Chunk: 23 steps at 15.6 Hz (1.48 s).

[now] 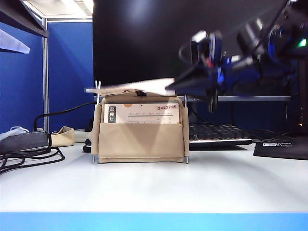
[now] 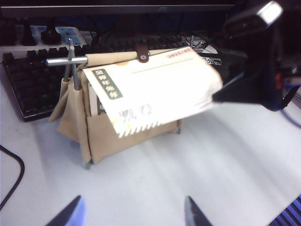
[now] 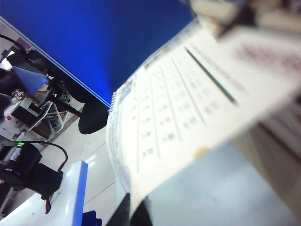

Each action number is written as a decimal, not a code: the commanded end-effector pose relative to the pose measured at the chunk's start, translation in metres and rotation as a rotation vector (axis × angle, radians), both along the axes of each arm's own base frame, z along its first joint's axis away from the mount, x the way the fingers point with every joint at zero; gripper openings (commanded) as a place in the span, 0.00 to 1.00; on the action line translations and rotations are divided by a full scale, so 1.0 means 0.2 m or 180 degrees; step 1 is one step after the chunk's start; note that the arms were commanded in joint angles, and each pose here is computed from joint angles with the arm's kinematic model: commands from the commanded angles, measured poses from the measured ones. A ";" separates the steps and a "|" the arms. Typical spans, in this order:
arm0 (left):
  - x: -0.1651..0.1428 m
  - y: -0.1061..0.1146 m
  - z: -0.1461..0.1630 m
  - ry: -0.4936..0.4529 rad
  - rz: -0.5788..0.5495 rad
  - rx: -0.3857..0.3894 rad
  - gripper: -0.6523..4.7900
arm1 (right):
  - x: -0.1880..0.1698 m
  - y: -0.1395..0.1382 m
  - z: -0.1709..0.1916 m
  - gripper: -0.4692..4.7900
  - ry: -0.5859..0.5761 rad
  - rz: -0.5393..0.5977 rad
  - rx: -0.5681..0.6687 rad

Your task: Turn one page of the calendar.

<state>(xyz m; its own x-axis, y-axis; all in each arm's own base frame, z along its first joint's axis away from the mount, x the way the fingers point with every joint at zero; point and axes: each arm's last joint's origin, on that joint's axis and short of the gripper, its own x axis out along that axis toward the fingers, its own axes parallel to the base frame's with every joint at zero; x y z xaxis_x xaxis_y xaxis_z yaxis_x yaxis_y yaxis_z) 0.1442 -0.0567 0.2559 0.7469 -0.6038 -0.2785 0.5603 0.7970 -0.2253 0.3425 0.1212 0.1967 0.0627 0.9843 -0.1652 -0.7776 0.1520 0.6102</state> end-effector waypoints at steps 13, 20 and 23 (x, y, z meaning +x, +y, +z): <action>0.00 0.00 0.01 -0.0034 -0.0091 -0.0008 0.63 | 0.03 -0.01 0.34 0.08 -0.0616 -0.0843 0.0764; 0.00 0.00 0.01 -0.0034 -0.0092 -0.0008 0.63 | 0.07 -0.03 0.32 0.08 -0.0466 -0.1685 0.0719; 0.00 0.00 0.01 -0.0033 -0.0104 -0.0011 0.63 | 0.08 -0.04 0.32 0.08 -0.0461 -0.2041 0.0742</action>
<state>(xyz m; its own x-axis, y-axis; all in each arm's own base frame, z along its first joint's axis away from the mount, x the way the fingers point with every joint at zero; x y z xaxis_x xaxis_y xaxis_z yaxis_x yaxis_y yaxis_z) 0.1437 -0.0572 0.2558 0.7332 -0.6207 -0.2775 0.5779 0.7840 -0.2268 0.3588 0.1157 0.2558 0.6123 0.7867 0.0783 -0.6672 0.4611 0.5850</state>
